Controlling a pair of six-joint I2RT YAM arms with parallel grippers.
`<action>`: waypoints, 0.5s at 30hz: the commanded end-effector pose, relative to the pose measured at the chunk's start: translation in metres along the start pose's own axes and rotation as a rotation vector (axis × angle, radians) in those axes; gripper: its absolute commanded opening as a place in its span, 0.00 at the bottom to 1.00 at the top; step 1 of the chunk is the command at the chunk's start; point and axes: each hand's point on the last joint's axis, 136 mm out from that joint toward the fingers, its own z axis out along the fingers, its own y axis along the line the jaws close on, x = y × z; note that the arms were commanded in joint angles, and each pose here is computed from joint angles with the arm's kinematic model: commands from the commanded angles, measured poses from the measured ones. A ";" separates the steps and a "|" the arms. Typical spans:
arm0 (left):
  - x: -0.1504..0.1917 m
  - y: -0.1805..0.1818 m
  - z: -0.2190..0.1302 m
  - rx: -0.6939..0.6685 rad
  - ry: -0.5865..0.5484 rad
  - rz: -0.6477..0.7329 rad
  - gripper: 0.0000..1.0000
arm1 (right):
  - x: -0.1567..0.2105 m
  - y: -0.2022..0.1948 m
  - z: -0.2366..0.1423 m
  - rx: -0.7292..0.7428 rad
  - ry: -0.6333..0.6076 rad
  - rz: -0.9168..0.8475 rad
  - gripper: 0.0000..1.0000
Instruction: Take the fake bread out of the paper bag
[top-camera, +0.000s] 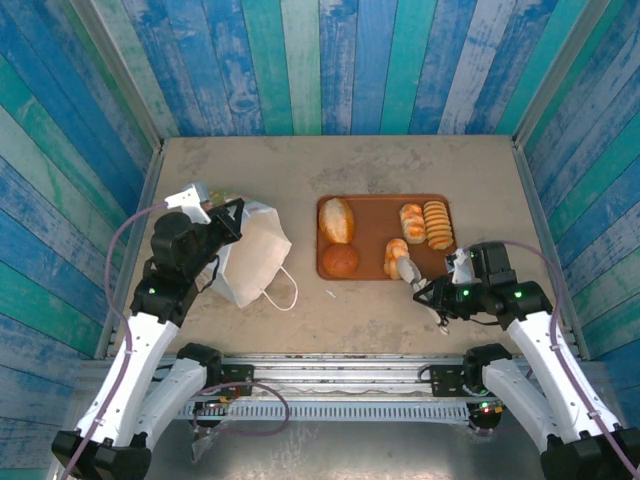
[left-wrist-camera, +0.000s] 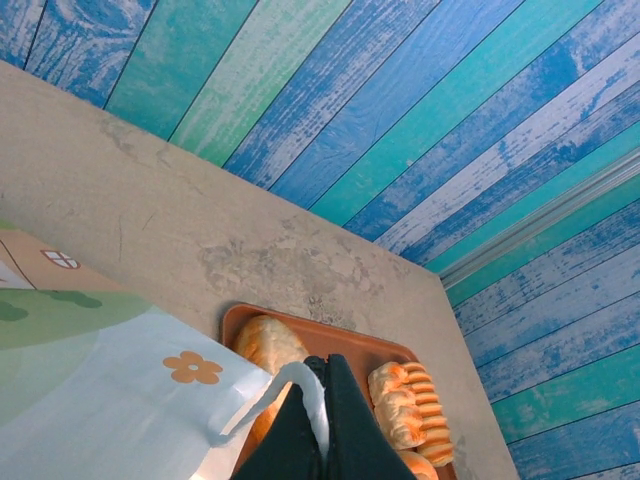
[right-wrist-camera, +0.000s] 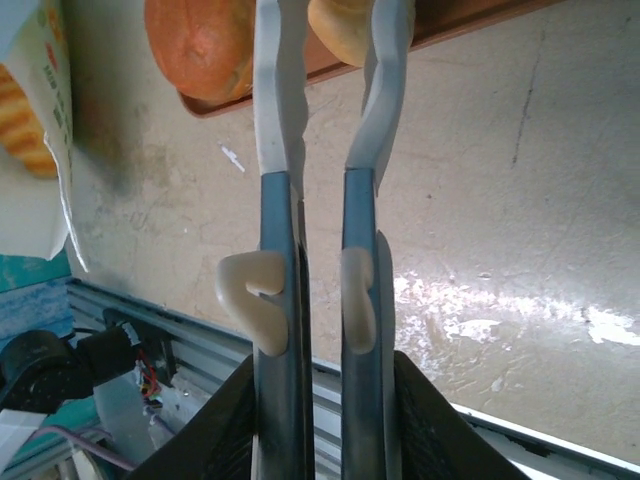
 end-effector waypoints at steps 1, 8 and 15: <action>-0.011 -0.010 -0.008 0.031 -0.044 0.028 0.00 | 0.001 -0.013 -0.006 0.086 -0.008 0.022 0.35; -0.008 -0.007 -0.006 0.030 -0.043 0.019 0.00 | -0.004 -0.027 -0.019 0.204 -0.043 0.006 0.43; -0.007 -0.005 -0.008 0.023 -0.046 0.022 0.00 | -0.021 -0.010 -0.036 0.210 -0.100 -0.083 0.45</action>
